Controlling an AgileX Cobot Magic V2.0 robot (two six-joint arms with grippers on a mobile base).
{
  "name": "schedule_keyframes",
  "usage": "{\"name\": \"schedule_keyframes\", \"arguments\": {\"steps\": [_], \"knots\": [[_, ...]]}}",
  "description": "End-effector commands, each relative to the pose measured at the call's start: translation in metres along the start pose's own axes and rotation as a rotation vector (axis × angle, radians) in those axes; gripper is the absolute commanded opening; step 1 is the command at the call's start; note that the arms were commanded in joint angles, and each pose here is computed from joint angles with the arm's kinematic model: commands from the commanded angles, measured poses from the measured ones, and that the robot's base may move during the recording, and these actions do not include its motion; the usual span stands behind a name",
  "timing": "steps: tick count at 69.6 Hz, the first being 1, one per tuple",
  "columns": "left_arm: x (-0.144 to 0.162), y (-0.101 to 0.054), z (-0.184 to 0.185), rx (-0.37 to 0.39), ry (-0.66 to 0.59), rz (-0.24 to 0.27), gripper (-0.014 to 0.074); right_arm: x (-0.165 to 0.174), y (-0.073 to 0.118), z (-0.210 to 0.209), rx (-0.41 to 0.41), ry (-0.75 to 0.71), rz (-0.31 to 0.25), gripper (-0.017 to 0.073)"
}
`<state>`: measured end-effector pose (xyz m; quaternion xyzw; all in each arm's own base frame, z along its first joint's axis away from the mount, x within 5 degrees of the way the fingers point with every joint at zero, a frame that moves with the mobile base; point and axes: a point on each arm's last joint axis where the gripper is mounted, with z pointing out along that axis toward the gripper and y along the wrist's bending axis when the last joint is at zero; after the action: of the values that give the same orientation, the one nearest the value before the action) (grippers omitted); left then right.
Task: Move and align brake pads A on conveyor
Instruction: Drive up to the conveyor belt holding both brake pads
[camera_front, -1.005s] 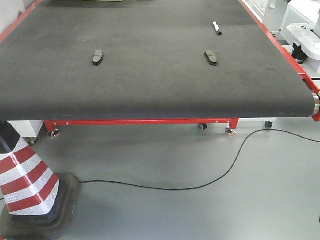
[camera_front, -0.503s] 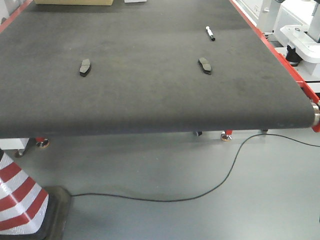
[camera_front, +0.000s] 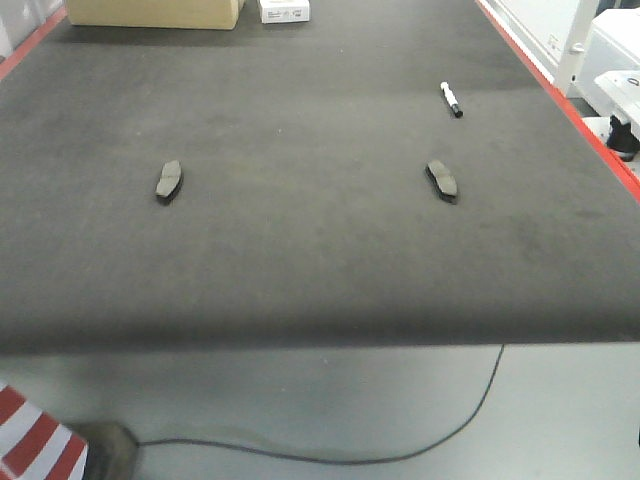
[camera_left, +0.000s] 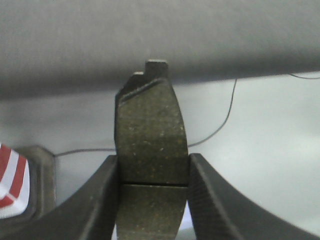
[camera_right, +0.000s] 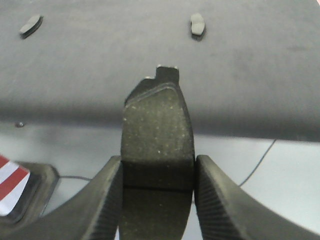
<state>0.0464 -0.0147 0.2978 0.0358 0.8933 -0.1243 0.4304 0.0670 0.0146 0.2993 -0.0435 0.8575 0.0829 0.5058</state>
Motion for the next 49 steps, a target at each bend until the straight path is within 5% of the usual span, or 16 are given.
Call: {"name": "schedule_keyframes", "arguments": {"steps": [1, 49], "knots": [[-0.0141, -0.0036, -0.0044, 0.026, -0.099, -0.008, -0.0006, -0.0163, 0.0011, -0.0044, -0.003, -0.112, -0.01, 0.0015], [-0.014, -0.0039, -0.0044, 0.029, -0.098, -0.011, -0.0006, -0.0163, 0.0011, -0.0044, -0.003, -0.112, -0.01, 0.0015]]}}
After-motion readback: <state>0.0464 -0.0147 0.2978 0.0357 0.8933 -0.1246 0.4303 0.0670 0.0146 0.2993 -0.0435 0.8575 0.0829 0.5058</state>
